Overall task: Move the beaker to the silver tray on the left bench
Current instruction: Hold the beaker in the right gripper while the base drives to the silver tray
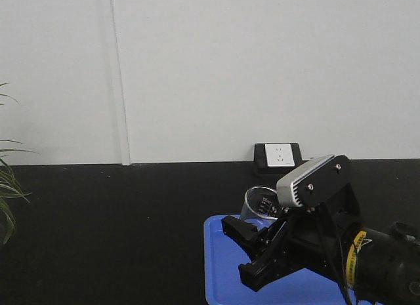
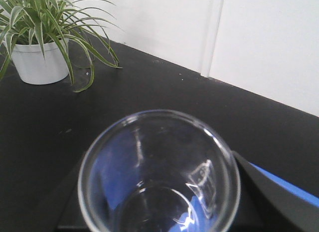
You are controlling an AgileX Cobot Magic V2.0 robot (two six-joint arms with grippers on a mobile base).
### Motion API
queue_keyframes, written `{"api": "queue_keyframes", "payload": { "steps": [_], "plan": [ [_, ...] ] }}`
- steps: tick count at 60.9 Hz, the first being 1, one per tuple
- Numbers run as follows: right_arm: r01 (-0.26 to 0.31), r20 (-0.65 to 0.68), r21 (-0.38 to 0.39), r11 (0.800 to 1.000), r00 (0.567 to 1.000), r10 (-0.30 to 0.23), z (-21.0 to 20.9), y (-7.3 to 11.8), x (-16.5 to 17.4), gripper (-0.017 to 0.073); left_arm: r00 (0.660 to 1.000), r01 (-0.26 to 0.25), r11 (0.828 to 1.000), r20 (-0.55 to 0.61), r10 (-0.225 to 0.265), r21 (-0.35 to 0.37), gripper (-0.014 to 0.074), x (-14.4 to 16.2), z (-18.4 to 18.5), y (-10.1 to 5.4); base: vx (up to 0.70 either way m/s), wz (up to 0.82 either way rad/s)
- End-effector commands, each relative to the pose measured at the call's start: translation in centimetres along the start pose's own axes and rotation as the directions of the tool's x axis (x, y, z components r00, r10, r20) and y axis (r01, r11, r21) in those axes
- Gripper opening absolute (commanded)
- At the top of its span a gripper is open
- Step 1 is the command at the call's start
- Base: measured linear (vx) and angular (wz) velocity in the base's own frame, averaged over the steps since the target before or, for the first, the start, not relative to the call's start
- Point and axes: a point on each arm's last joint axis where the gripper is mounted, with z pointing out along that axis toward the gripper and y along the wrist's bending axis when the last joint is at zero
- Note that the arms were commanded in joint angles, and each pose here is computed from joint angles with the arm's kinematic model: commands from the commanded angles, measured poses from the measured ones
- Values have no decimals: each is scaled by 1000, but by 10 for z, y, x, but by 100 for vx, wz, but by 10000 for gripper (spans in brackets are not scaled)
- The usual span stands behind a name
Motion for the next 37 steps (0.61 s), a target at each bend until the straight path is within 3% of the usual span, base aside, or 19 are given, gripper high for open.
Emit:
{"api": "queue_keyframes", "payload": {
  "steps": [1,37],
  "plan": [
    [0,76,-20,1000,997,1,-8,3,-19,-14,998,3,1000,65,-4,3,1,-1,2,0,-18,-15],
    [0,76,-20,1000,997,1,-8,3,-19,-14,998,3,1000,65,-4,3,1,-1,2,0,-24,2]
  ]
}}
